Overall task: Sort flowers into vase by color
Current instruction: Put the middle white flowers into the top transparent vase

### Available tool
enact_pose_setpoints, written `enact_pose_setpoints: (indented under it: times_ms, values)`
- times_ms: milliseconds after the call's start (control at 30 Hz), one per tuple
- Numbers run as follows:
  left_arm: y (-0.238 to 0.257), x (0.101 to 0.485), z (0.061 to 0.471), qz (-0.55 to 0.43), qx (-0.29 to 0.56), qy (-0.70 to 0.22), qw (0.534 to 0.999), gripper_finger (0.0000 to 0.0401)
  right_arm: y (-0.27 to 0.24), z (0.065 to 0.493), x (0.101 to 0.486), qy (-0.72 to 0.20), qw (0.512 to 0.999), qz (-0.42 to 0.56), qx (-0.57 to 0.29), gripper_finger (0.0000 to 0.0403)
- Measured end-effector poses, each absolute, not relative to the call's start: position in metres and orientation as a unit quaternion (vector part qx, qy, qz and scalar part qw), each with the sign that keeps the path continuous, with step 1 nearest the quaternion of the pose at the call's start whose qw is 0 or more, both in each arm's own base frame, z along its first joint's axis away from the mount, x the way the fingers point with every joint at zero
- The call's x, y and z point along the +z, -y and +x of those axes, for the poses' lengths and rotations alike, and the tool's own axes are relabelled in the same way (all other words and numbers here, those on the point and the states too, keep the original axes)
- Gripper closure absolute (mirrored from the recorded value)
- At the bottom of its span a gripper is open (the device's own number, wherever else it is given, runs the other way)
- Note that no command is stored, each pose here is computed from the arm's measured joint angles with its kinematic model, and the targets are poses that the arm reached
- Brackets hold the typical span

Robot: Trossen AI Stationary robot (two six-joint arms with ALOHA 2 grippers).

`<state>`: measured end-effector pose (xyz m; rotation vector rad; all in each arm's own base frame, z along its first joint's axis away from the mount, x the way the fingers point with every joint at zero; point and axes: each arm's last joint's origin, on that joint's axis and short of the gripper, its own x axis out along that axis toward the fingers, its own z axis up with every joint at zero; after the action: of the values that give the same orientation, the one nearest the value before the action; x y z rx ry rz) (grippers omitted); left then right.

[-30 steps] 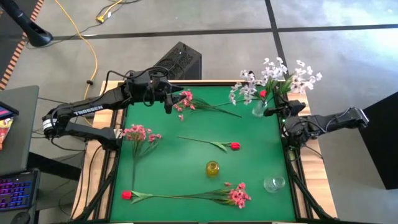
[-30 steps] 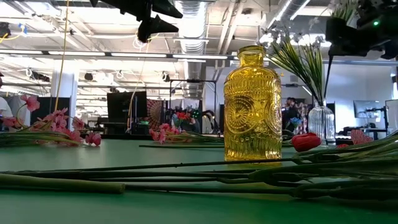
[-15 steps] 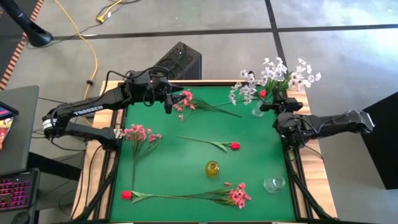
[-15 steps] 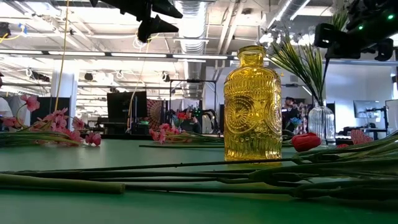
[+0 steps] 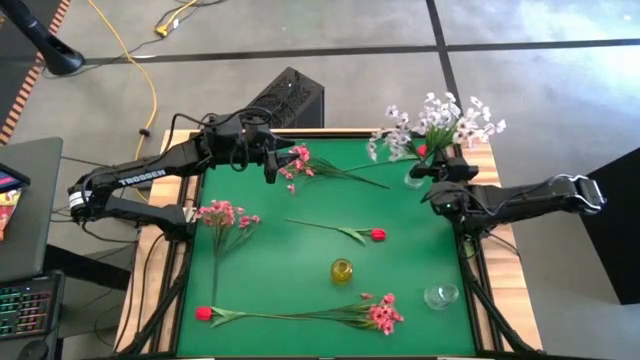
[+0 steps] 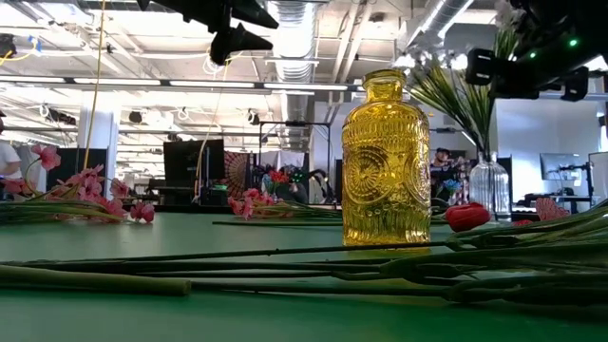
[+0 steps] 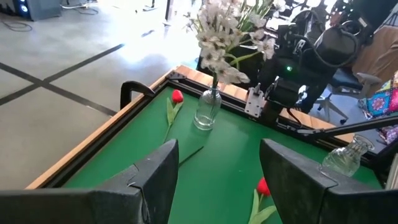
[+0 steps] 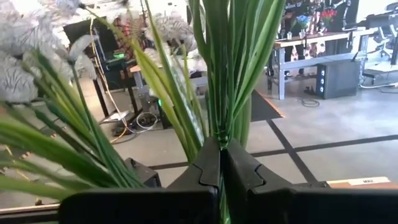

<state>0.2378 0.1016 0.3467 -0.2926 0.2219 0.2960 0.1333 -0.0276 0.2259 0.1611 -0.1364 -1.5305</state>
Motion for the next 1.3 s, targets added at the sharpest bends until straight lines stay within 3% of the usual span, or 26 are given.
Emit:
enact_pose_setpoints:
  times_ms: [733,1300]
  values:
    - [-0.101,0.344,0.237,-0.145,0.147,-0.126,0.970,0.0189,0.027,0.148,0.210,0.031,0.719,0.045,-0.693,0.0370]
    - [-0.101,0.341,0.237,-0.149,0.148,-0.138,0.968,0.0189,0.040,0.161,0.188,-0.057,0.731,0.029,-0.680,0.0369]
